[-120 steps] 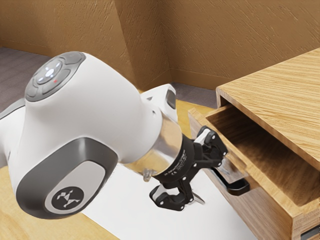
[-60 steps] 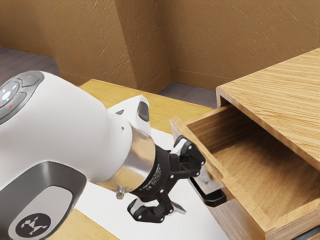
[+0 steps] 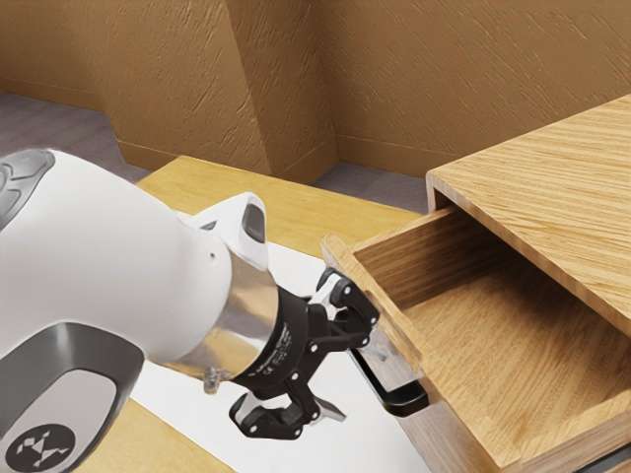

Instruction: Pull the drawer handle with one arm to open the drawer

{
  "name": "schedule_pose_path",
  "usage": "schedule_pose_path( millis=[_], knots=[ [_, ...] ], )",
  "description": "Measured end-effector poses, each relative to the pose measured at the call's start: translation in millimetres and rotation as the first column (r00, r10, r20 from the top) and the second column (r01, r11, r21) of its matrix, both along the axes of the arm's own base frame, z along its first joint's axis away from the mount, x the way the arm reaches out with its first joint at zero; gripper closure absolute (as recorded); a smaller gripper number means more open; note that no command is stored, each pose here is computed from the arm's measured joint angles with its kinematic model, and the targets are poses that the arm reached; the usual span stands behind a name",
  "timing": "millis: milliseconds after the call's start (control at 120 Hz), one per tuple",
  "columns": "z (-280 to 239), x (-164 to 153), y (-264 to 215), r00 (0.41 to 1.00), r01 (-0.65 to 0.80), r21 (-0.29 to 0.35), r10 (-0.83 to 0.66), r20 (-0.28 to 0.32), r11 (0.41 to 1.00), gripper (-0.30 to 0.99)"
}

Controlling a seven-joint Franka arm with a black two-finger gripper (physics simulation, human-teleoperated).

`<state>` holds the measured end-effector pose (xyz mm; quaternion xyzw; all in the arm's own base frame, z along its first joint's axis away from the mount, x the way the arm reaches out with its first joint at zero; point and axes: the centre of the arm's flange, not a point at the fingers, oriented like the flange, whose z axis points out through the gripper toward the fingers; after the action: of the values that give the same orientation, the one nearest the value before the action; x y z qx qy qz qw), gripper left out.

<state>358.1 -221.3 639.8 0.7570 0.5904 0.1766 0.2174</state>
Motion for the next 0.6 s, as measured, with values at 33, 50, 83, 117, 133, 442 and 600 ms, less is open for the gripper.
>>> schedule_pose_path(
  millis=[33,50,83,117,133,442,600],
  knots=[
    [-0.8,-2.4,0.7,1.0,-0.002,0.0,0.002,0.001,1.0,0.3],
    [-1.0,-3.6,1.1,1.0,-0.004,0.0,0.004,0.002,1.0,0.3],
    [-2.1,-6.7,1.1,1.0,-0.004,0.0,0.004,0.004,1.0,0.3],
    [-2.8,-9.3,1.0,1.0,-0.004,0.0,0.004,0.005,1.0,0.29],
    [-3.0,-10.3,1.0,1.0,-0.004,0.0,0.004,0.006,1.0,0.3],
    [0.1,-26.5,10.5,1.0,-0.01,-0.01,0.01,0.025,1.0,0.3],
    [-0.1,-37.8,16.1,0.999,-0.011,-0.013,0.012,0.034,1.0,0.3]
  ],
)
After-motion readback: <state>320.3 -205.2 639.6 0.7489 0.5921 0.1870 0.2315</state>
